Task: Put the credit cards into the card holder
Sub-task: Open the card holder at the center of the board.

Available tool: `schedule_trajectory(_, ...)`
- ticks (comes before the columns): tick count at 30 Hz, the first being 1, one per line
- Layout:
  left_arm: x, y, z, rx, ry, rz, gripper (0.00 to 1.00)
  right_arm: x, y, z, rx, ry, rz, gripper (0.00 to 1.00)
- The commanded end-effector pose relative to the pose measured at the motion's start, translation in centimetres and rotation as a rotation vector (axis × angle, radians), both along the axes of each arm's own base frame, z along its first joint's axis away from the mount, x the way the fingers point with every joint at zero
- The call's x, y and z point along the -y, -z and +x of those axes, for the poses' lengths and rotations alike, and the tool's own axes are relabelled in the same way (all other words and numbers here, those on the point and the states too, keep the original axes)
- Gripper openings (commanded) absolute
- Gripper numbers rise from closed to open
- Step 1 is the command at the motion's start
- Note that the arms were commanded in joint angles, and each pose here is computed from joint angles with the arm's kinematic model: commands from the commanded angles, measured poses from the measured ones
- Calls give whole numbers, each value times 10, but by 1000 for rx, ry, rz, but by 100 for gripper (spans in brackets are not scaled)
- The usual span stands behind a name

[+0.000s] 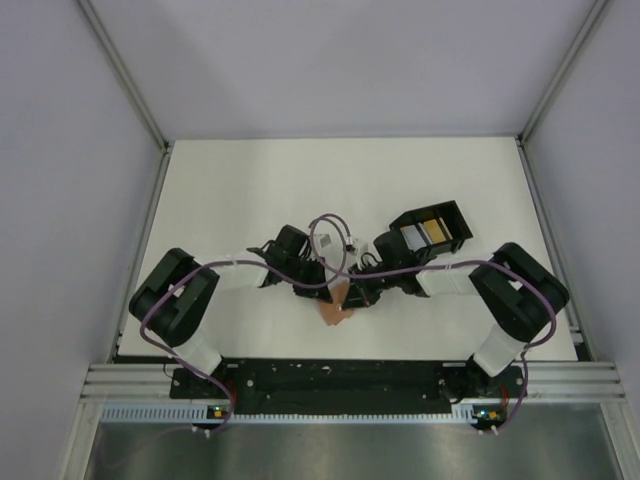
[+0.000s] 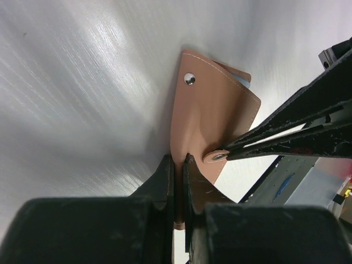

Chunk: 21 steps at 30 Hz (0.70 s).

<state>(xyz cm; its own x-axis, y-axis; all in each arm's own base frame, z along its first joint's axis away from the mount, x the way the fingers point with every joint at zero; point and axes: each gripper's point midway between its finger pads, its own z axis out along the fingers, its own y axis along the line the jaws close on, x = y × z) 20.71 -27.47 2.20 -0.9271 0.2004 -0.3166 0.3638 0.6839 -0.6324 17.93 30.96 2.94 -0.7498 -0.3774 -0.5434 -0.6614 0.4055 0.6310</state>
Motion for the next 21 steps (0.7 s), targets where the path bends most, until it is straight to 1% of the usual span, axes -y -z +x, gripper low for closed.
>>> schedule_trajectory(1,-11,13,29,98,-144,98,0,-12,-22,-46,2,-195,127,0)
schedule_trajectory(6,-10,12,42,114,-202,96,0,-5,-27,-65,-6,-278,152,0)
schedule_trajectory(8,-7,8,41,125,-178,83,0,-1,-20,-61,6,-237,106,0)
schedule_trajectory(11,-15,8,43,153,-188,115,0,8,-19,-63,20,-222,74,0)
schedule_trajectory(12,-19,9,40,142,-183,133,0,12,-17,-63,20,-206,50,7)
schedule_trajectory(13,-21,8,39,145,-187,142,1,15,-16,-61,29,-187,33,11)
schedule_trajectory(14,-23,6,40,153,-192,145,5,15,-18,-59,38,-167,38,16)
schedule_trajectory(15,-24,3,41,165,-201,144,8,17,-16,-56,40,-145,24,26)
schedule_trajectory(16,-26,1,43,174,-213,146,12,22,-11,-49,20,-73,-39,27)
schedule_trajectory(17,-28,-1,44,185,-226,152,13,26,-10,-46,5,-41,-63,26)
schedule_trajectory(19,-32,-5,47,198,-253,155,20,29,-11,-42,12,11,-67,28)
schedule_trajectory(21,-34,-9,51,213,-277,154,28,32,-11,-48,14,-1,-52,26)
